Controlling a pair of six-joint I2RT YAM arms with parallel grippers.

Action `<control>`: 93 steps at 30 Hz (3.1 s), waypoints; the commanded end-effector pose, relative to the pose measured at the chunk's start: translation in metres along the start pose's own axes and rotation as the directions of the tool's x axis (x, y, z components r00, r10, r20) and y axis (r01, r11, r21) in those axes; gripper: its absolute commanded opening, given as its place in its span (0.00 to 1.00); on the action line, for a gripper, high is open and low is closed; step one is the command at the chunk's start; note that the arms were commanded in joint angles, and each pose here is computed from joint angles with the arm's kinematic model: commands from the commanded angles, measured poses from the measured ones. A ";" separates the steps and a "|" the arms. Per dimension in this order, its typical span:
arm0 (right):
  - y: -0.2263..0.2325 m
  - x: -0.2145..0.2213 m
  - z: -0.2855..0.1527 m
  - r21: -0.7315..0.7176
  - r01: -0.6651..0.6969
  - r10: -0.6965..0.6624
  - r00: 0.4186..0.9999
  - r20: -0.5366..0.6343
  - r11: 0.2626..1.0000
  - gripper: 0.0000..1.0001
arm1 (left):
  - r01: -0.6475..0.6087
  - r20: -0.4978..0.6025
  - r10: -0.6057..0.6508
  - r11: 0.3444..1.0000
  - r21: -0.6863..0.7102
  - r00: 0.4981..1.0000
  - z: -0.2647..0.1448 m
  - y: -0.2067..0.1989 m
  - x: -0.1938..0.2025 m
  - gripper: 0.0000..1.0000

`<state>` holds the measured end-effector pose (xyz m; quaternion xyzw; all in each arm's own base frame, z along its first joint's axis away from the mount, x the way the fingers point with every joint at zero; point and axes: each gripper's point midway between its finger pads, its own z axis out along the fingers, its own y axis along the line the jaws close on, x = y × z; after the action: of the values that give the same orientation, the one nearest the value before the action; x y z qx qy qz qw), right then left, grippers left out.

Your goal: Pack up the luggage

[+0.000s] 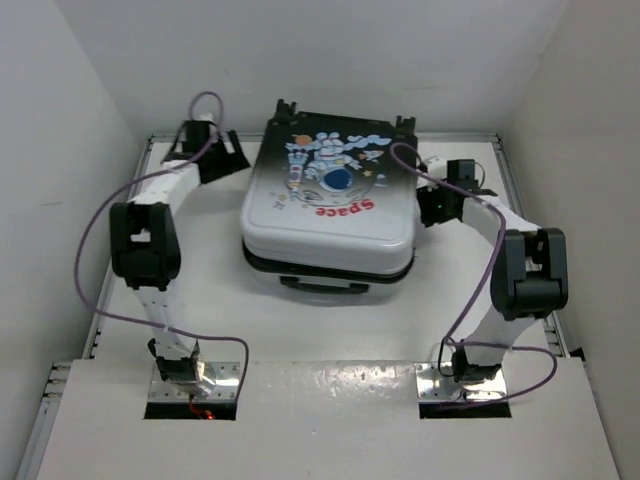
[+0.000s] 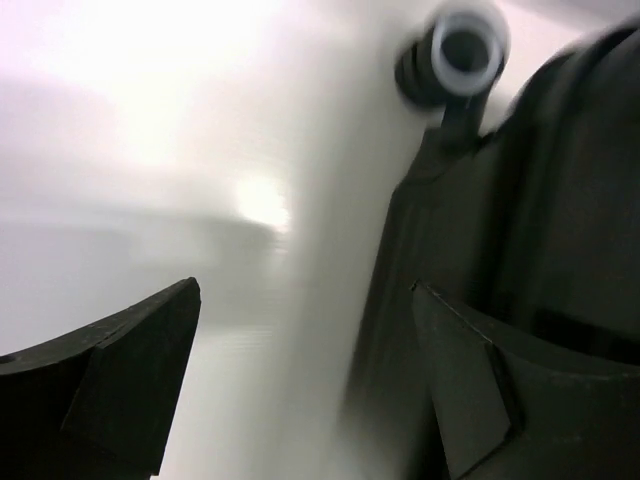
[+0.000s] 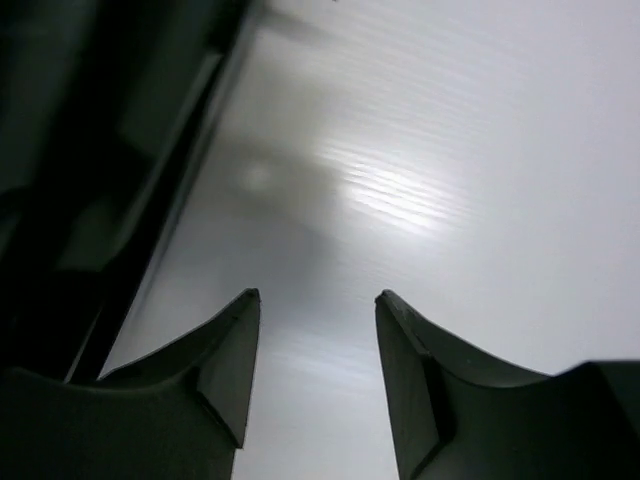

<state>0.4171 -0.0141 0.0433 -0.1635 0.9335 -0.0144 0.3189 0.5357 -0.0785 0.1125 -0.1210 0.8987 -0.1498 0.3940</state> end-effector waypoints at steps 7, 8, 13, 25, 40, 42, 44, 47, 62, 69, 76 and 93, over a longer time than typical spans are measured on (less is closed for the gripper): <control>0.173 -0.031 -0.074 -0.505 0.254 -0.101 0.945 0.311 0.825 0.56 | 0.146 0.254 -0.095 0.971 -0.190 0.963 -0.147 0.124 -0.114 0.91; 0.184 -0.025 -0.081 -0.525 0.282 -0.115 0.938 0.328 0.803 0.57 | 0.173 0.294 -0.103 0.960 -0.222 0.950 -0.170 0.127 -0.118 0.91; 0.213 -0.020 -0.106 -0.533 0.475 -0.190 0.844 0.502 0.700 0.57 | 0.250 0.235 -0.177 0.908 -0.337 0.956 -0.207 0.143 -0.051 0.87; 0.149 -0.027 -0.121 -0.406 0.406 -0.160 0.840 0.518 0.819 0.57 | 0.247 -0.165 -0.392 0.800 -0.547 0.905 -0.219 0.182 0.137 0.27; 0.092 -0.004 -0.142 -0.350 0.169 -0.011 0.912 0.411 0.921 0.58 | 0.665 -0.378 -0.608 0.747 0.027 0.698 -0.115 0.044 0.128 0.25; 0.097 0.002 -0.143 -0.368 0.168 -0.010 0.919 0.395 0.915 0.58 | 0.645 -0.297 -0.594 0.756 0.112 0.747 -0.098 0.037 0.083 0.25; 0.099 0.002 -0.146 -0.367 0.177 -0.018 0.917 0.398 0.913 0.58 | 0.661 -0.259 -0.616 0.733 0.157 0.744 -0.074 0.036 0.050 0.25; 0.095 0.000 -0.142 -0.349 0.147 0.001 0.920 0.391 0.925 0.59 | 0.664 -0.218 -0.630 0.728 0.169 0.745 -0.045 0.043 0.026 0.25; 0.071 -0.017 -0.129 -0.290 0.039 0.084 0.912 0.402 0.956 0.61 | 0.493 -0.056 -0.491 0.869 0.039 0.869 -0.111 0.030 0.019 0.57; 0.056 -0.016 -0.121 -0.260 -0.001 0.108 0.911 0.398 0.966 0.61 | 0.438 -0.139 -0.445 0.896 -0.077 0.885 -0.134 0.001 0.093 0.57; 0.037 -0.019 -0.121 -0.226 -0.020 0.110 0.914 0.392 0.974 0.61 | 0.407 -0.171 -0.429 0.901 -0.147 0.887 -0.121 -0.010 0.113 0.52; 0.035 0.016 -0.129 -0.198 -0.048 0.118 0.925 0.361 0.979 0.62 | 0.376 -0.296 -0.422 0.905 -0.199 0.857 -0.118 -0.012 0.157 0.44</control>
<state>0.3210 0.0069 0.1275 -0.1434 0.8644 0.1278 0.4646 0.3675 -0.1155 0.1071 -0.3132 0.8966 -0.2050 0.2365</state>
